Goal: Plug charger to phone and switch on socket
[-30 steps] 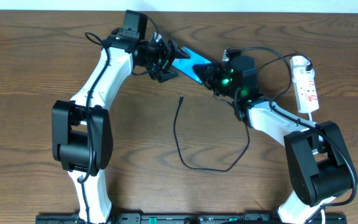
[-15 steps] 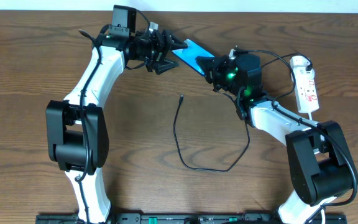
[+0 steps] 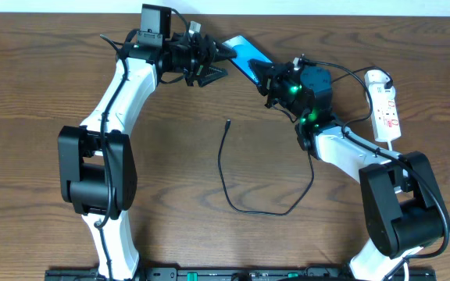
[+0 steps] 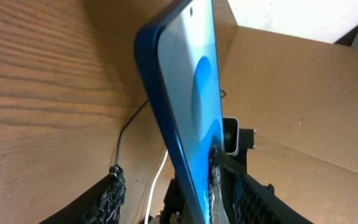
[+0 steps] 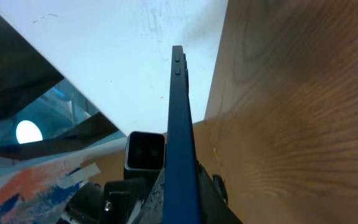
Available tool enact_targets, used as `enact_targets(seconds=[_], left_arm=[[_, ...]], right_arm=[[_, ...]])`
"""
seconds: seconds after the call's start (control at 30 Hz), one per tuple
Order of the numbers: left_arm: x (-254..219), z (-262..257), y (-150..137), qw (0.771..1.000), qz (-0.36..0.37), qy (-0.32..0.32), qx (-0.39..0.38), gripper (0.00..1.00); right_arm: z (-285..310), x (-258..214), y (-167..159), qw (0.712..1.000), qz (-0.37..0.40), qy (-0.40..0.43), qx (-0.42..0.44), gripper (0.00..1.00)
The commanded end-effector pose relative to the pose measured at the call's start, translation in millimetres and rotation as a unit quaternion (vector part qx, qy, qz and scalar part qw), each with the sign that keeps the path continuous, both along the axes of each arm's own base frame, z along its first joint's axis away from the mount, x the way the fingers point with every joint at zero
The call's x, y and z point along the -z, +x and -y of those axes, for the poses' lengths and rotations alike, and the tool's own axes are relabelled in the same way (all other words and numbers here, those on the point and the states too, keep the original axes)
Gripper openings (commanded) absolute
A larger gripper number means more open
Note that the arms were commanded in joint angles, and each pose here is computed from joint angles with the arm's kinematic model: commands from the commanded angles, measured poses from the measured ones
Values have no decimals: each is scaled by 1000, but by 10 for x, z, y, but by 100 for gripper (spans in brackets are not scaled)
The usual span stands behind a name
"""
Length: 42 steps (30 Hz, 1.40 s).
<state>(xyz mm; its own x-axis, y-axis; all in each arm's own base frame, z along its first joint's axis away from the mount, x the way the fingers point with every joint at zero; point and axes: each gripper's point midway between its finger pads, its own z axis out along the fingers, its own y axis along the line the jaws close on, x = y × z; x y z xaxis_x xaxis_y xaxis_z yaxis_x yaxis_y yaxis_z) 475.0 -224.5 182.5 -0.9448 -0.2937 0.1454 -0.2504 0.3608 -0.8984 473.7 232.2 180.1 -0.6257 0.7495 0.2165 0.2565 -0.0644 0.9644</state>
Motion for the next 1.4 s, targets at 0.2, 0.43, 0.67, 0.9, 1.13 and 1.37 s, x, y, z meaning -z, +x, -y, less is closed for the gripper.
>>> enact_targets(seconds=[0.2,0.43,0.67,0.9,1.13,1.37], left_arm=[[-247,4,163,999,39,-17,-22,56],[-297,11,204,998,46,-24,-27,47],[-288,4,217,998,42,-22,-34,33],[-263,-21,255,998,10,-23,-60,25],[-265,-32,291,997,-4,-26,-77,8],[-265,-36,295,997,-4,-26,-78,7]], right_arm=[[-239,-178,-102,997,-28,63,-28,1],[-370,-331,-162,994,-19,95,-41,1],[-468,-348,-221,992,-32,112,-50,1],[-521,-346,-242,992,-33,113,-48,2],[-525,-347,-243,992,-36,116,-47,2],[-546,-348,-256,991,-41,120,-49,8]])
